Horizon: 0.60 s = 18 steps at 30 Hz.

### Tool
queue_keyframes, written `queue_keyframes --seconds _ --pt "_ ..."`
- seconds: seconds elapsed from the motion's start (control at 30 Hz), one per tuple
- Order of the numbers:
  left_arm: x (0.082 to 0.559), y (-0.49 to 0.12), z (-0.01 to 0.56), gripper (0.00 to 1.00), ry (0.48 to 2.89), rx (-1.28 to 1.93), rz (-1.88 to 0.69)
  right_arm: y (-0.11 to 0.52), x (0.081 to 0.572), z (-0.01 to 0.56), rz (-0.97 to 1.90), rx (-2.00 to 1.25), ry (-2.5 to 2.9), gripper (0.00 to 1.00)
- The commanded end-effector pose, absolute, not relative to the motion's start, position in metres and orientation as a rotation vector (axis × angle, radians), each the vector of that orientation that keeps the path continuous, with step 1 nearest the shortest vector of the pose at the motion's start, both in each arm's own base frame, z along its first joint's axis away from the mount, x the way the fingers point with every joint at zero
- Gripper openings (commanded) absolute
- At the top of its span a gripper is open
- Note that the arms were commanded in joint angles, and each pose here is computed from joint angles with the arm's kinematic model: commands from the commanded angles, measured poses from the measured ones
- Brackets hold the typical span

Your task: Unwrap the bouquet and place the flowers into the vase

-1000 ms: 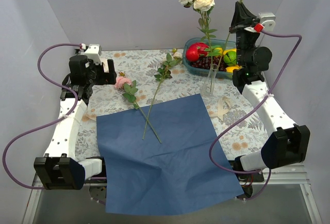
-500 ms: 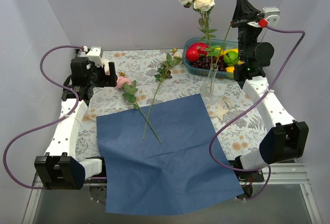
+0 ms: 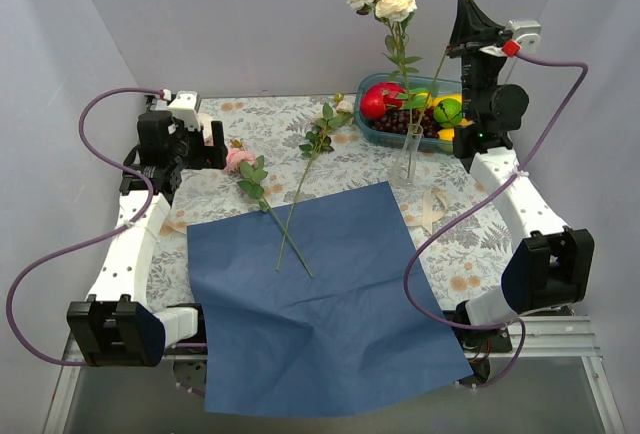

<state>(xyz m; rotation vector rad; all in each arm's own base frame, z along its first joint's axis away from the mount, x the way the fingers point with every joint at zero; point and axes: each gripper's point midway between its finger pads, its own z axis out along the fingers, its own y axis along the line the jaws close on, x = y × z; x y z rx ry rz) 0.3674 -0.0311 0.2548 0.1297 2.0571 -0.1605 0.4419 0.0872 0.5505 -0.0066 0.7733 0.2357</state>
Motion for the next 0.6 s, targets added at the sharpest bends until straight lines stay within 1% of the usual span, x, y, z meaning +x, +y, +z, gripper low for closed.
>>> queue_keyframes --seconds 0.0,0.47,0.57 --pt "0.37 -0.03 0.264 0.95 2.042 0.141 -0.15 0.085 0.431 0.558 0.271 0.005 0.703 0.01" --pt "0.37 -0.029 0.263 0.95 2.045 0.139 -0.147 0.086 0.441 0.524 0.269 -0.009 0.754 0.01" --pt "0.37 -0.03 0.263 0.95 2.046 0.135 -0.151 0.086 0.445 0.508 0.271 -0.01 0.785 0.01"
